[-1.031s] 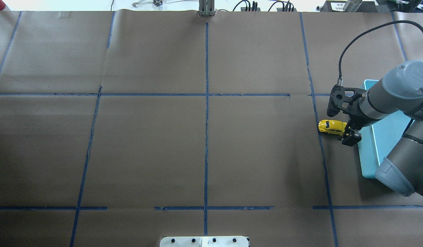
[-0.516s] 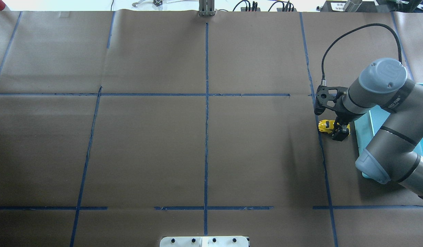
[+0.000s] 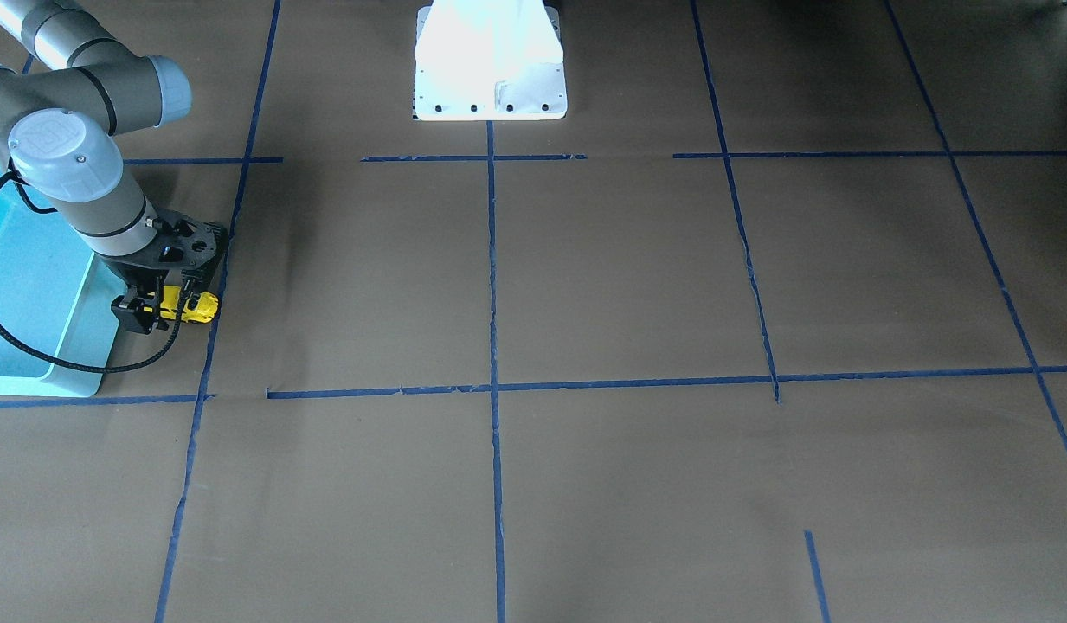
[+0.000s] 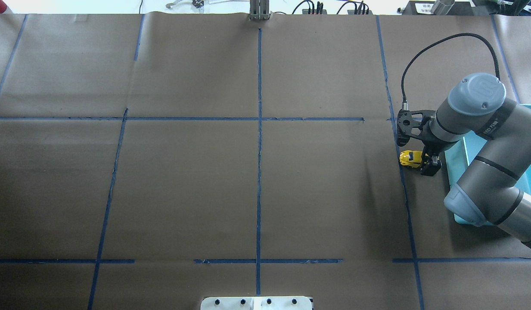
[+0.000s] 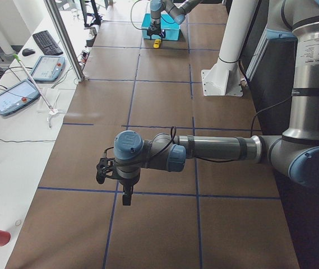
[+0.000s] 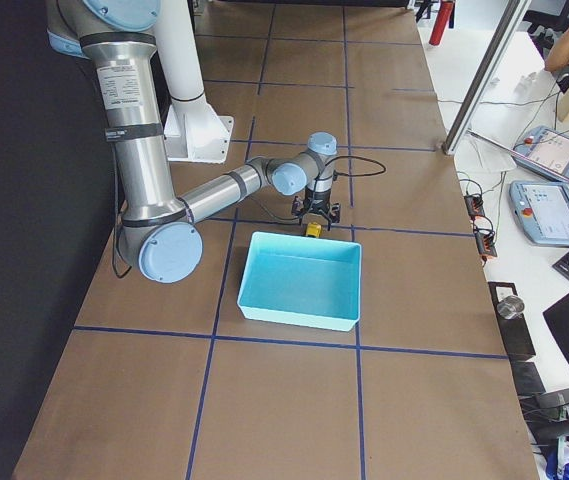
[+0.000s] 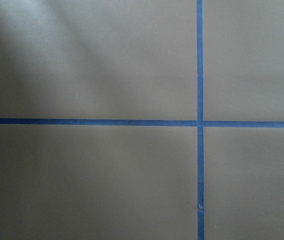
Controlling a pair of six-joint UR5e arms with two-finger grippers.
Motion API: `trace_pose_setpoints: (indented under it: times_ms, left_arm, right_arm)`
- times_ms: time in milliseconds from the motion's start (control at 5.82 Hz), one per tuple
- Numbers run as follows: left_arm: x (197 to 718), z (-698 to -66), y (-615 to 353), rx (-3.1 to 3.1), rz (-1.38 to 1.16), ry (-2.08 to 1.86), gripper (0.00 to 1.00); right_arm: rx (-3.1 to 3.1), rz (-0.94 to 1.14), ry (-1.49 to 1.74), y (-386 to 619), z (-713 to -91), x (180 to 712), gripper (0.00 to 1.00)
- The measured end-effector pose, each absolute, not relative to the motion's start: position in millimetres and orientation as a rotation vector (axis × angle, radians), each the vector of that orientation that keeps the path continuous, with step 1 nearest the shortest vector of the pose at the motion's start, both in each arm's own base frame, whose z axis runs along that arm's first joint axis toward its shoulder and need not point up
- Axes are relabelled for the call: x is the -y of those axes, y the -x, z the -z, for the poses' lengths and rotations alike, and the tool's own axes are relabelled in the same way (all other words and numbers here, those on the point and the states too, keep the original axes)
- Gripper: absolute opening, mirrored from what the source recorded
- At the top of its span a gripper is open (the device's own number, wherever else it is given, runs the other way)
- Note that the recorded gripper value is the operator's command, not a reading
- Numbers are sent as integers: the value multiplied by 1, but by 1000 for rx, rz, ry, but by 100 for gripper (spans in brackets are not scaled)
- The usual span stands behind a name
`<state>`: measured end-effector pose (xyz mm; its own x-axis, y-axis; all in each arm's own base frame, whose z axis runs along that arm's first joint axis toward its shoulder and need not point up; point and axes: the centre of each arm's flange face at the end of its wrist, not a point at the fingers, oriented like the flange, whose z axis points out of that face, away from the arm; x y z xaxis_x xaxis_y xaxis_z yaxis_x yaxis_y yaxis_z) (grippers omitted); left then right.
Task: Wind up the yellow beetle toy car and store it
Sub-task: 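Lower the right gripper and close it on the yellow car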
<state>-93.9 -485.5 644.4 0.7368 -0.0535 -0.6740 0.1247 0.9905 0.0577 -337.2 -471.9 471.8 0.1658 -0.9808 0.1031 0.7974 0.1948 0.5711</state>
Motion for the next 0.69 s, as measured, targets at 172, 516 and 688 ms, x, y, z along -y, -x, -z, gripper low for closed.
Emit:
trace_pose_setpoints:
  times_ms: [172, 516, 688]
  left_arm:
    - [485, -644, 94, -739, 129, -90, 100]
    - [486, -644, 89, -739, 131, -82, 100]
    - [487, -644, 87, -739, 131, -80, 100]
  right_arm:
    - [505, 1327, -424, 339, -477, 473, 100]
    - [503, 1320, -402, 343, -486, 475, 89]
    - [505, 1318, -399, 344, -486, 475, 71]
